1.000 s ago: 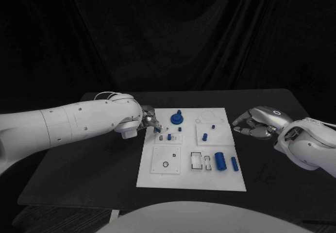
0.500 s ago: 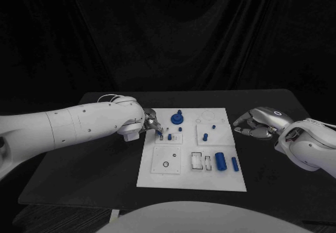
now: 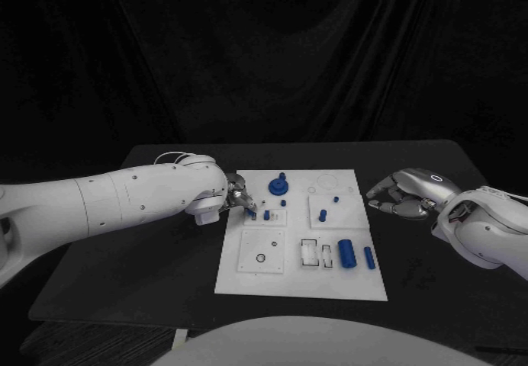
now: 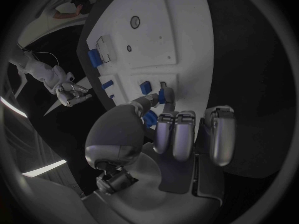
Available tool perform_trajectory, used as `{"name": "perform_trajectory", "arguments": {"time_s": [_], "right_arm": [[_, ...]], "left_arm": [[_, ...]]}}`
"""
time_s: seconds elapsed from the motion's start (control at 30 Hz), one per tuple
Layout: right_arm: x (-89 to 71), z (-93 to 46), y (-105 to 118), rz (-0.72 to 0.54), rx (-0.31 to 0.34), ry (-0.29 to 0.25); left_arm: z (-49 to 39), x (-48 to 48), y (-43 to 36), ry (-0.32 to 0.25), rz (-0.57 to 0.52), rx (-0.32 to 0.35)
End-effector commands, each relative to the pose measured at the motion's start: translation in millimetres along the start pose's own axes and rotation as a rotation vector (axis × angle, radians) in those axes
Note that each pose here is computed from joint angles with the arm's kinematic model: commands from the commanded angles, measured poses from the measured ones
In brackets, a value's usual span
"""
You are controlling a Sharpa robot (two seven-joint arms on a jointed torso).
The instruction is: Assemble the parts on the task board
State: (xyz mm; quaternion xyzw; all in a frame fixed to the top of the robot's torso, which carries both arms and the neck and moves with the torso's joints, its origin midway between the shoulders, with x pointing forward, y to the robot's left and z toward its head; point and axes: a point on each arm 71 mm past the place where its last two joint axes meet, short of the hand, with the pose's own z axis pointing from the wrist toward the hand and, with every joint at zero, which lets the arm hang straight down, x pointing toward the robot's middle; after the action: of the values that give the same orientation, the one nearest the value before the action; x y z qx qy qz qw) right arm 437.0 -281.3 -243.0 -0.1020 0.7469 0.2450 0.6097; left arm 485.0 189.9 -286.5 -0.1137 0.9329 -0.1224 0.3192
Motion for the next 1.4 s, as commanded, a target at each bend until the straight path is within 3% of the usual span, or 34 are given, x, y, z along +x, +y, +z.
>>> {"name": "perform_trajectory", "arguments": {"time_s": [0.03,1.4], "right_arm": [[0.8,-0.4,-1.1,0.000,0.016,-0.001],[4.0,-0.4,-1.4,0.002,0.025,0.023]], "left_arm": [[0.6,1.9,-0.7,0.005,0.001,0.005],[3.4,12.4,-0.3,0.023,0.042,0.011]]}}
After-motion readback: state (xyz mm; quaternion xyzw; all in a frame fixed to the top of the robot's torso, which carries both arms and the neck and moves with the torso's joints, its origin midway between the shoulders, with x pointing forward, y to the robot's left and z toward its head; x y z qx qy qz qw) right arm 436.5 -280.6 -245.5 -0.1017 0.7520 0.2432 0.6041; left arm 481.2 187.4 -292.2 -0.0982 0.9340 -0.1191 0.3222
